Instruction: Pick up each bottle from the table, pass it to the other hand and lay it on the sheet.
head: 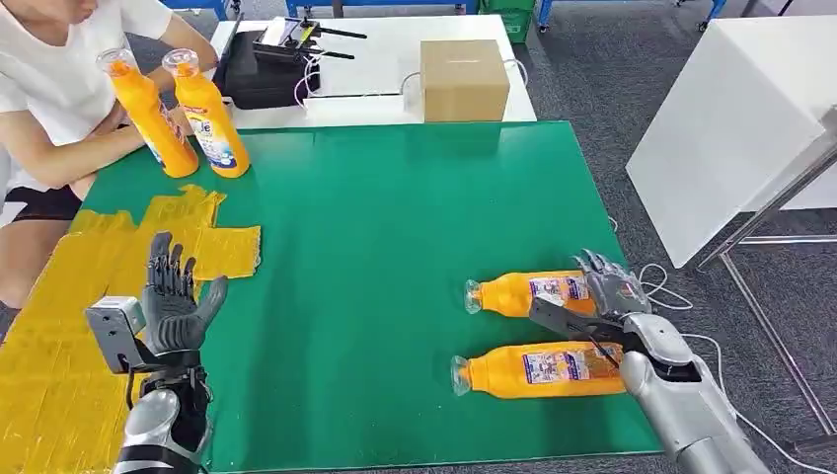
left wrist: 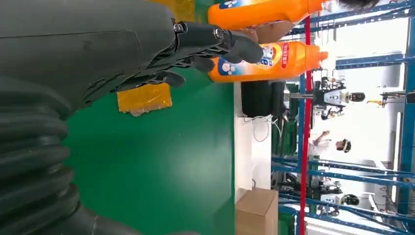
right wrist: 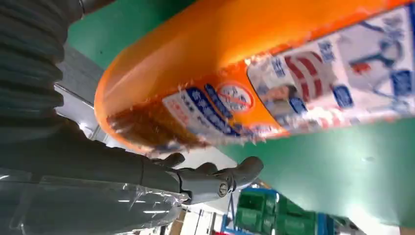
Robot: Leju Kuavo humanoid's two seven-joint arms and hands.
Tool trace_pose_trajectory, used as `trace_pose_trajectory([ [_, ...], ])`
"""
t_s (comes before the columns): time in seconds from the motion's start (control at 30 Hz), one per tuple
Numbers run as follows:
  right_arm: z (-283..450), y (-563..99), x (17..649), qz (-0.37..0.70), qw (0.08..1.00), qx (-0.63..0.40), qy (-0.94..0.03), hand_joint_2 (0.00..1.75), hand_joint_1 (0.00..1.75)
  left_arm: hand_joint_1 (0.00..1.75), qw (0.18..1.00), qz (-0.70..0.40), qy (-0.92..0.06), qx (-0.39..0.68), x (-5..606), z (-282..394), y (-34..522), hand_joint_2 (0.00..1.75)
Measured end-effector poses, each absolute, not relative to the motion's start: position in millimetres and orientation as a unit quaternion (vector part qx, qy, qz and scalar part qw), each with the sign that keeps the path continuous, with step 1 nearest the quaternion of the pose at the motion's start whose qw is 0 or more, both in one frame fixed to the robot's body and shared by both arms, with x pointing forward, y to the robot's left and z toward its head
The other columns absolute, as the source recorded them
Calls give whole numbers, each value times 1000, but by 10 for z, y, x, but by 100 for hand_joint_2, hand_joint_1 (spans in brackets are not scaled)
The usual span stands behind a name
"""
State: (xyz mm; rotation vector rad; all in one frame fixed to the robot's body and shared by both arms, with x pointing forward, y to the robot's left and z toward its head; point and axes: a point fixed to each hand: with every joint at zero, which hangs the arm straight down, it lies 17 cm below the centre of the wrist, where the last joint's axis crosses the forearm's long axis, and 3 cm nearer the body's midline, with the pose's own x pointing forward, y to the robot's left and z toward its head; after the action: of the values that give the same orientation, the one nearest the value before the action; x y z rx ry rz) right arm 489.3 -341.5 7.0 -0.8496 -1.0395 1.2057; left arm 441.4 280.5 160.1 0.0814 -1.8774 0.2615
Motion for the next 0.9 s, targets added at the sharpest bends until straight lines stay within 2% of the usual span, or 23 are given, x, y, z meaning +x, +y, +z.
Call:
trace_pose_trajectory([
  [0.13, 30, -3458, 4903, 525, 625, -369, -445, 175, 0, 0, 584, 112, -804, 34, 4427, 1596, 2801, 175],
  [0.17, 27, -3466, 4906, 525, 625, -369, -444, 175, 16, 0, 584, 112, -803, 35, 4429, 1594, 2801, 175],
  [0.23, 12, -3461, 4915, 530, 625, -365, -442, 175, 138, 0, 584, 112, -803, 34, 4434, 1595, 2800, 175],
  [0.27, 1, -3460, 4918, 532, 626, -362, -440, 175, 150, 0, 584, 112, -803, 34, 4437, 1596, 2799, 175],
  [0.3, -22, -3464, 4914, 536, 627, -359, -437, 175, 155, 0, 584, 113, -803, 33, 4442, 1593, 2800, 175],
  [0.9, -87, -3527, 4949, 548, 629, -355, -421, 175, 155, 0, 585, 113, -802, 33, 4448, 1586, 2798, 175],
])
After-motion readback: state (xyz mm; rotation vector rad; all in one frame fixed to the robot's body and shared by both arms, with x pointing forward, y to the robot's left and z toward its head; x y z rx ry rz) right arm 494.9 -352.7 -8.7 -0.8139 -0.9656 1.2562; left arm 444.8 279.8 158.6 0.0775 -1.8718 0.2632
